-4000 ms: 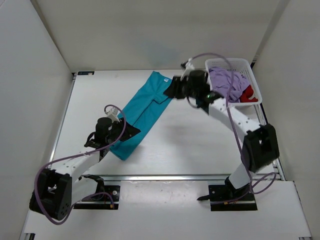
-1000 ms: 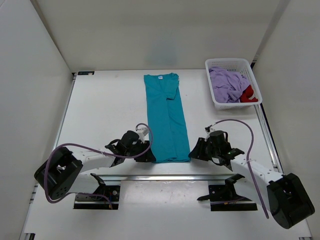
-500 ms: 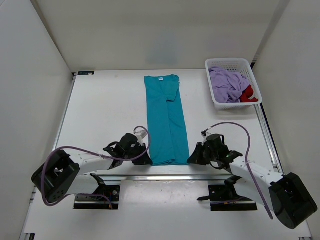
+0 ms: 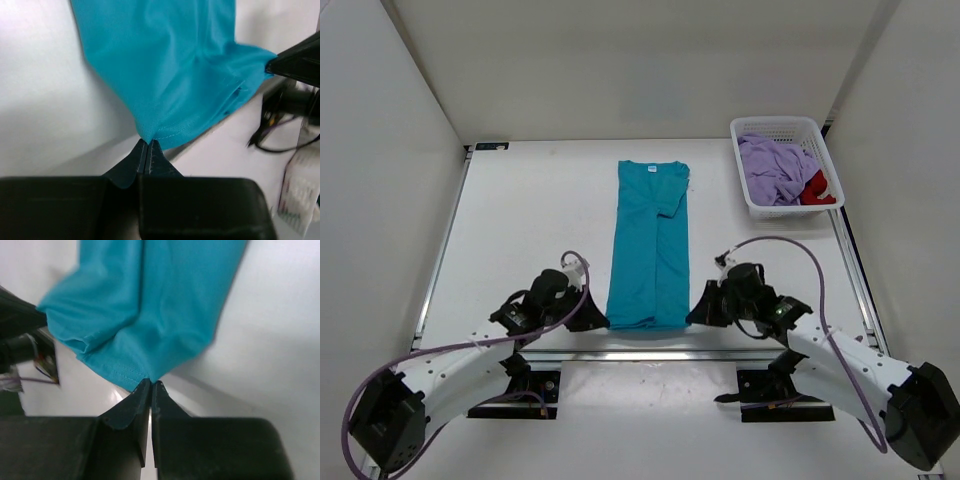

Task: Fold and stack the t-shirts
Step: Fold the folded rectangular tshirt in 1/3 of the way

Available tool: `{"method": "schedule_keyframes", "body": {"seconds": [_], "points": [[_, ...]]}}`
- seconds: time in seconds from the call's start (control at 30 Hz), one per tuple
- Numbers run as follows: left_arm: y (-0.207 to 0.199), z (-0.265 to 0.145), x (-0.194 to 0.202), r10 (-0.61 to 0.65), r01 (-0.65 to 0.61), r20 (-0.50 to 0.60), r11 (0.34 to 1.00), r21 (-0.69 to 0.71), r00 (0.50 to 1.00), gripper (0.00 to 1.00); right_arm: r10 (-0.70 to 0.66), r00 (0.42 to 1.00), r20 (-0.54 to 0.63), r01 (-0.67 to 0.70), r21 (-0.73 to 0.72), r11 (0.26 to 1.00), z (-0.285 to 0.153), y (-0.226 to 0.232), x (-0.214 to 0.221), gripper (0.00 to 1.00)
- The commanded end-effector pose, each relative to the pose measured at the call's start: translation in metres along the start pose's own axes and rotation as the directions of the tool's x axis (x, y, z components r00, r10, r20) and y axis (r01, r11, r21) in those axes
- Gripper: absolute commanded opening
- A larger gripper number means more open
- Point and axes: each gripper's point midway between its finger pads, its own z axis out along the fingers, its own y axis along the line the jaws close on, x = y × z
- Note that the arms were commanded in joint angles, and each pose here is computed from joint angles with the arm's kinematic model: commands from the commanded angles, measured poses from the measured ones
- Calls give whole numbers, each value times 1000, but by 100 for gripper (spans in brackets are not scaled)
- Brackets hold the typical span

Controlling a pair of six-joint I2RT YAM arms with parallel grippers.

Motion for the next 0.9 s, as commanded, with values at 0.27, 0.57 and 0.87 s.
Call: {"method": "schedule_keyframes", "body": {"seconds": [0.27, 0.57, 0.87], "points": [[-13, 40, -190, 15, 4, 233, 997, -79, 972, 0, -73, 970, 234, 70, 23, 997, 15, 6, -198, 0], [31, 80, -268, -80, 119, 289, 986, -119, 954, 0, 13, 975, 221, -17, 18, 1000, 67, -42, -264, 0], [45, 114, -295, -100, 135, 301, 986, -97, 948, 3, 30, 976, 214, -35, 18, 999, 93, -58, -296, 0]]}}
